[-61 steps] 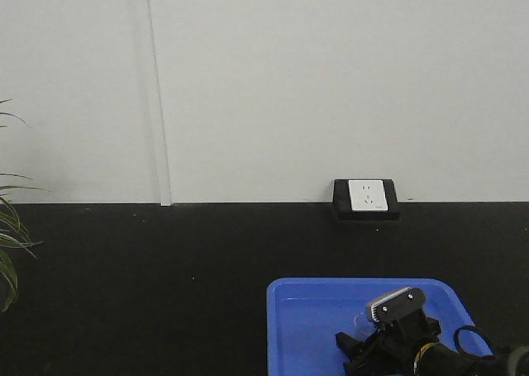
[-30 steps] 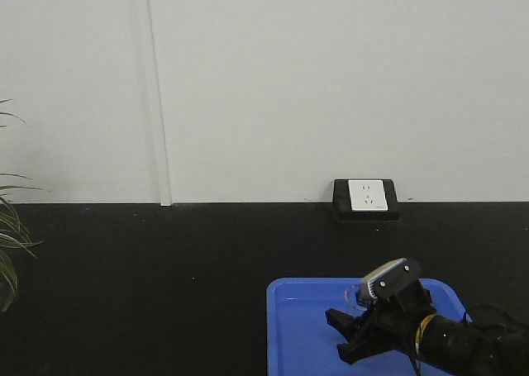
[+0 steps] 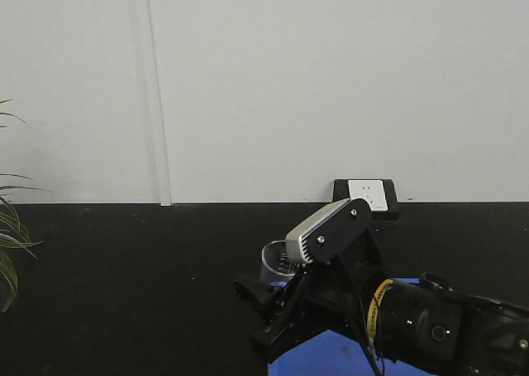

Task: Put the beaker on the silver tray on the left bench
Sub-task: 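Close the right gripper on the beaker and lift it, then hold the beaker in the right gripper while driving to the silver tray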

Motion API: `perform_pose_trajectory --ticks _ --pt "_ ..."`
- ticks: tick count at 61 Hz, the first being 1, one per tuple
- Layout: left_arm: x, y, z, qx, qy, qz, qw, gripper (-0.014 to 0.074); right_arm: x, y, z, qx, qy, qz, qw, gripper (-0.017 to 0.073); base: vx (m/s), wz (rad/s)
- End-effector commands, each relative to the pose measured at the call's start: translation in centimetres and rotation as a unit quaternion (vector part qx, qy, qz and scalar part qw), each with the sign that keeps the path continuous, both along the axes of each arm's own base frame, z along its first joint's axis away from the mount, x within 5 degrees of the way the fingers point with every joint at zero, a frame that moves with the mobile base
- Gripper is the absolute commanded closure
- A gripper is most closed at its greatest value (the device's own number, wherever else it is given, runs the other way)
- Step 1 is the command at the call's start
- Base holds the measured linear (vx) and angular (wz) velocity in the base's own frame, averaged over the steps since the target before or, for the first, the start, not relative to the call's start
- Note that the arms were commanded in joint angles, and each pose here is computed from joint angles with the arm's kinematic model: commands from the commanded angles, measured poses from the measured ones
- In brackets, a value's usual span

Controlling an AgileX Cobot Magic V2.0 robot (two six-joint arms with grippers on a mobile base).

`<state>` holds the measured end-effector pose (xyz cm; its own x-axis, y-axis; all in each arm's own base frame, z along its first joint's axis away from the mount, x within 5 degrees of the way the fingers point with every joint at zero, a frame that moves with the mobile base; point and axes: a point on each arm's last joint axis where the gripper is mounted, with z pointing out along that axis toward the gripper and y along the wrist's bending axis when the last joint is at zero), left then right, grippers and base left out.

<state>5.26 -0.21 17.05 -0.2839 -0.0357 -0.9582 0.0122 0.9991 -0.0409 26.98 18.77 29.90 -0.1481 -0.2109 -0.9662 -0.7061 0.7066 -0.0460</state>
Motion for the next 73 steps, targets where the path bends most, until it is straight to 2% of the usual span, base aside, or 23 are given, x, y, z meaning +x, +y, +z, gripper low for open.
perform_pose_trajectory --ticks 1,17,73 --pt "0.2 0.0 0.0 -0.002 -0.033 0.001 0.999 0.0592 -1.8 0.7 2.9 0.021 -0.026 0.009 0.999 0.0573 0.00 0.00" --pt "0.2 0.0 0.0 -0.002 -0.032 0.001 0.999 0.0592 -3.7 1.9 3.9 0.031 -0.039 0.042 0.998 0.0573 0.00 0.00" --pt "0.2 0.0 0.1 -0.002 -0.033 0.001 0.999 0.0592 -3.7 1.8 3.9 0.031 -0.038 0.041 0.998 0.0573 0.00 0.00"
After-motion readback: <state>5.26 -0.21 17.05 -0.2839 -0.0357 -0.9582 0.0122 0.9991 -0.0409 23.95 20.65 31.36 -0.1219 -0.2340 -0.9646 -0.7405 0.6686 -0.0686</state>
